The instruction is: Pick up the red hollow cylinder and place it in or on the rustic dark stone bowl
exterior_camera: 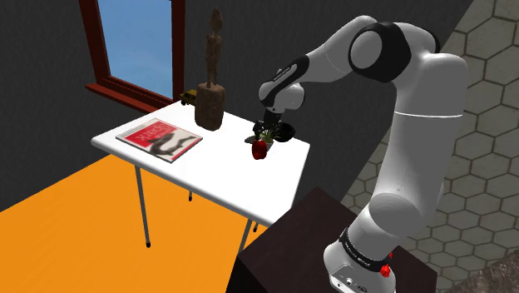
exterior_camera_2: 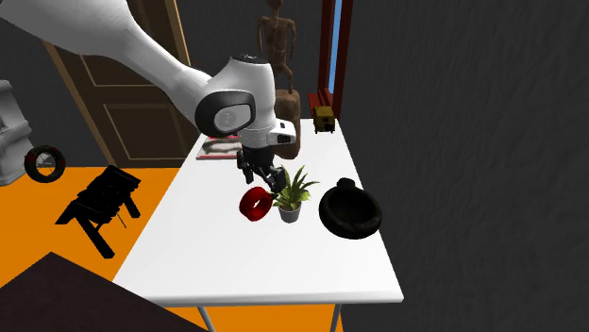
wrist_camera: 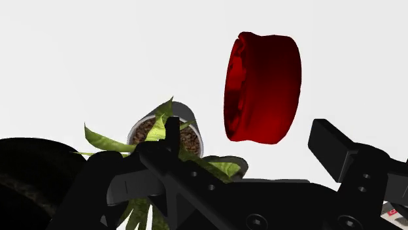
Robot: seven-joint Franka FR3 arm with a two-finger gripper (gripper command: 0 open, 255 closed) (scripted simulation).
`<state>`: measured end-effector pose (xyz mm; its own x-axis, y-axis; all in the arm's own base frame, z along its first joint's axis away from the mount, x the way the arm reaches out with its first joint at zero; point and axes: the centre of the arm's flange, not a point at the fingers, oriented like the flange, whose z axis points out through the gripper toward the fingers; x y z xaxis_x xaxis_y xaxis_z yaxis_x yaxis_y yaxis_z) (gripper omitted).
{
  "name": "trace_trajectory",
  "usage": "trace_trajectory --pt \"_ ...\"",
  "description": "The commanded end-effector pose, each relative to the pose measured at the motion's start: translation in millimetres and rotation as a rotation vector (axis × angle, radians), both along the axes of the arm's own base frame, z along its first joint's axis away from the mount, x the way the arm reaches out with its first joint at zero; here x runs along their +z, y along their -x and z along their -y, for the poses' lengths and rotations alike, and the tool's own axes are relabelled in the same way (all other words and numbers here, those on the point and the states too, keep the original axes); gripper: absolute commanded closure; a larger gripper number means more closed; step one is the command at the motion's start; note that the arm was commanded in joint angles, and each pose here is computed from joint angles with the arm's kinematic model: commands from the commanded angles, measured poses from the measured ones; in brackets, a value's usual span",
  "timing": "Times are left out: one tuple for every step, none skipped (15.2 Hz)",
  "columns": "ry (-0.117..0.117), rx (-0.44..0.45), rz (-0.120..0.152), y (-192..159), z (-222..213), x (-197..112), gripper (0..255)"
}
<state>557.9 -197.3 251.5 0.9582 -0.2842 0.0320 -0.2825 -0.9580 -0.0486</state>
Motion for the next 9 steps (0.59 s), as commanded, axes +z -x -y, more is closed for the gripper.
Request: trace_trajectory --pt "0.0 0.0 0.001 -0.2 0.7 -10.1 0" --pt "0.0 0.0 0.001 -0.4 0.5 -15.4 0" --pt "0.0 0.0 0.001 -0.6 0.3 -20.7 0" --pt "0.0 0.0 0.001 -0.8 0.1 -23.7 0" --pt "0.0 0.0 0.001 -0.8 0.1 -23.7 0" --pt "0.0 0.0 0.001 -0.8 0.1 -23.7 0" --pt "0.0 0.0 0.001 -0.8 0.1 -23.7 0" --pt "0.0 0.0 0.001 -0.8 0.1 -23.7 0" --pt "0.0 0.0 0.001 -0.8 0.1 -23.7 0"
